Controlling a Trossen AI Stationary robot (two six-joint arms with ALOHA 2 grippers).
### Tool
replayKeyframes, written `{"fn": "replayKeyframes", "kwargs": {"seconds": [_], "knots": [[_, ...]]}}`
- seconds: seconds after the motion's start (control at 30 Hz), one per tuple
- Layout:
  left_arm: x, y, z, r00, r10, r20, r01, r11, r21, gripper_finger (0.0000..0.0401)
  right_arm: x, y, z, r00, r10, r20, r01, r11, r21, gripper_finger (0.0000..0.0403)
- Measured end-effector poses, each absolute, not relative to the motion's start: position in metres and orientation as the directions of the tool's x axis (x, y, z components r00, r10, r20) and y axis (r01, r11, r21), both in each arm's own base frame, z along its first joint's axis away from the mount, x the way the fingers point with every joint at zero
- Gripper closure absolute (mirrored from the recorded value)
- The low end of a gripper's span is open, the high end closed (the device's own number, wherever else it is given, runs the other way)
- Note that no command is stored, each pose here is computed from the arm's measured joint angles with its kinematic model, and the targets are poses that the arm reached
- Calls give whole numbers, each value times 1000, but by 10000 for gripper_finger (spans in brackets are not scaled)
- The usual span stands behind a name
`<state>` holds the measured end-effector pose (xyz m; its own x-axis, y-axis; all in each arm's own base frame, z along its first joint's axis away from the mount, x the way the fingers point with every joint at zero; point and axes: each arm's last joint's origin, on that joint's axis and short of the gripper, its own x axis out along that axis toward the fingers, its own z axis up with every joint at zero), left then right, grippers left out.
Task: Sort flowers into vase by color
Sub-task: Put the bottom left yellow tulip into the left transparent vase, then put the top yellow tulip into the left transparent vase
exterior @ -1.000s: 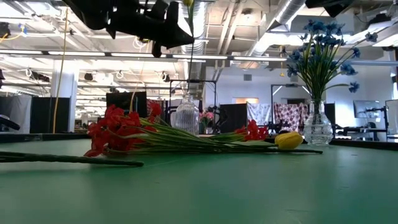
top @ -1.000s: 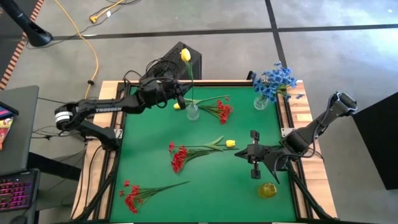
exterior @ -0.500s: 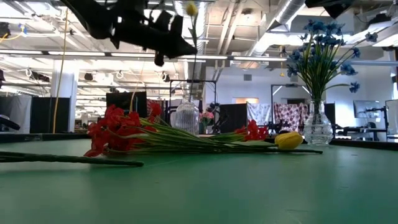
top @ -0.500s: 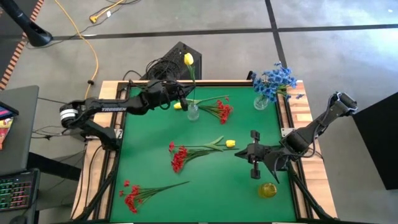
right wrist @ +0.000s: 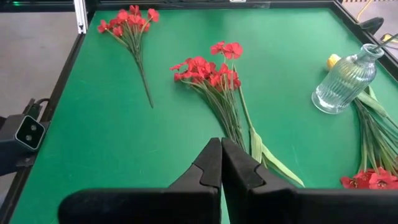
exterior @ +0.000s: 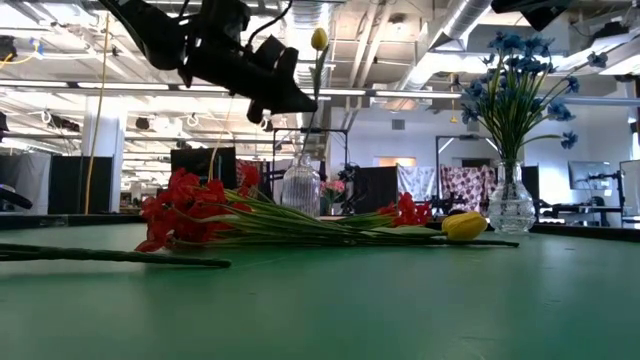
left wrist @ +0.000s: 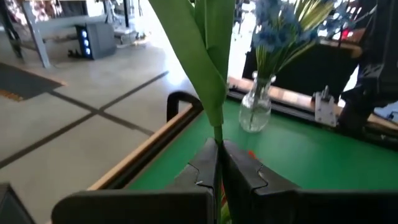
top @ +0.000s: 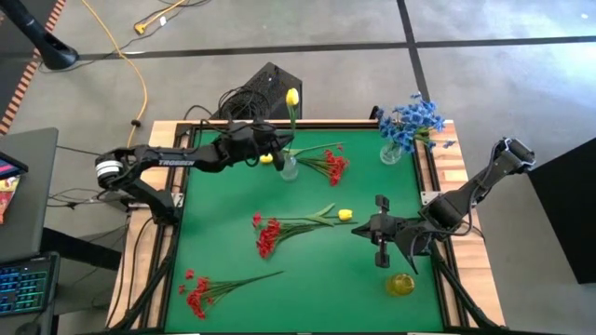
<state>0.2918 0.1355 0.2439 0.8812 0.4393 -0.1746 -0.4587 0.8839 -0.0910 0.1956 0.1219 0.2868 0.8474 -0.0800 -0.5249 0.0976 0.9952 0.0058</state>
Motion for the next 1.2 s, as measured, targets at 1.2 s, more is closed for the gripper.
{"fn": "replayKeyframes", "kwargs": {"seconds": [1.2], "knots": [[283,129,244,645,263,-717,-299,951,80,241,196,122,287,847,-81,-525,97,995,3,371]]}}
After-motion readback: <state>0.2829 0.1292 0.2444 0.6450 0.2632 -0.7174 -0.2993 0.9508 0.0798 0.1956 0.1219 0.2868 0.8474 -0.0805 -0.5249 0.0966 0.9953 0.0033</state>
